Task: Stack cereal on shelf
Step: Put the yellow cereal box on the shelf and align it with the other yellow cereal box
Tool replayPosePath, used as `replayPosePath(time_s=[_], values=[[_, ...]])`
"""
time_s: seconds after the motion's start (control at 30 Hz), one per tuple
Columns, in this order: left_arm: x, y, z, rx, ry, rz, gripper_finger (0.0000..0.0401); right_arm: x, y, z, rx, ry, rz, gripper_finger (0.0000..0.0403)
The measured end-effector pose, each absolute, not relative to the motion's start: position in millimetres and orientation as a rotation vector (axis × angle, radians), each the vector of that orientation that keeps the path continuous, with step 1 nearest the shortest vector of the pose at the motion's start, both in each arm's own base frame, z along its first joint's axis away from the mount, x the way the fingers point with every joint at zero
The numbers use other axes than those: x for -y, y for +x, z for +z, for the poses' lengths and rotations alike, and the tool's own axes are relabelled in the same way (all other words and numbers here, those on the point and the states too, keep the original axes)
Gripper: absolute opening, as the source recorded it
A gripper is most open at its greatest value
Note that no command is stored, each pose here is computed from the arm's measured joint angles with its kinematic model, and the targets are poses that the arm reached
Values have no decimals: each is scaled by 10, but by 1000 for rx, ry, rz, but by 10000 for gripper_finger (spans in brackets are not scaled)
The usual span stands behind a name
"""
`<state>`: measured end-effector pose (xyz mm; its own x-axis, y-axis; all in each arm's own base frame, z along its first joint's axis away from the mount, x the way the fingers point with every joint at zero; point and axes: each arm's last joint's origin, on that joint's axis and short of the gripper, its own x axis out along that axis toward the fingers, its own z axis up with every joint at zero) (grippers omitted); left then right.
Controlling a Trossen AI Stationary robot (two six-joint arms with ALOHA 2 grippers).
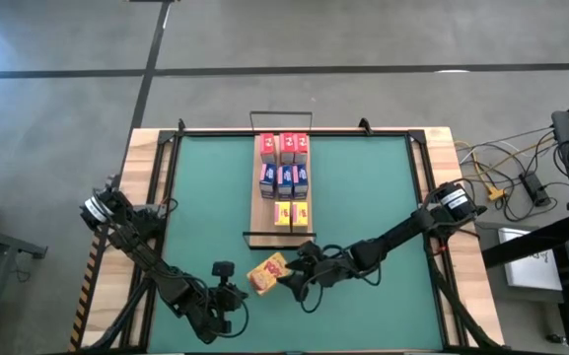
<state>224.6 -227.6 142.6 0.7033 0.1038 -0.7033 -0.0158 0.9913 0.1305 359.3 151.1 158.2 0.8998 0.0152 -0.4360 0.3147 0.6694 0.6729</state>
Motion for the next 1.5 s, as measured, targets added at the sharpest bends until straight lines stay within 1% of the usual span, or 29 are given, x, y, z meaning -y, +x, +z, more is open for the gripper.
replayPosePath(time_s=[0.13, 0.3, 0.43, 0.6, 0.73, 0.9, 1.5], values=[[2289, 2261, 1439, -769, 114, 60, 0, -1521, 3634, 1640, -431, 798, -168, 299], [2321, 2317, 1499, -657, 162, 77, 0, -1533, 3661, 1676, -476, 767, -192, 299], [2270, 2347, 1510, -612, 231, 149, 0, -1536, 3666, 1684, -485, 760, -197, 299], [2166, 2361, 1440, -627, 246, 185, 0, -1536, 3664, 1681, -486, 757, -196, 299], [2146, 2316, 1378, -659, 223, 169, 0, -1532, 3654, 1664, -500, 752, -200, 299], [2180, 2293, 1377, -664, 207, 145, 0, -1531, 3645, 1647, -520, 764, -199, 299], [2143, 2268, 1328, -654, 178, 174, 0, -1529, 3634, 1621, -542, 759, -204, 299]])
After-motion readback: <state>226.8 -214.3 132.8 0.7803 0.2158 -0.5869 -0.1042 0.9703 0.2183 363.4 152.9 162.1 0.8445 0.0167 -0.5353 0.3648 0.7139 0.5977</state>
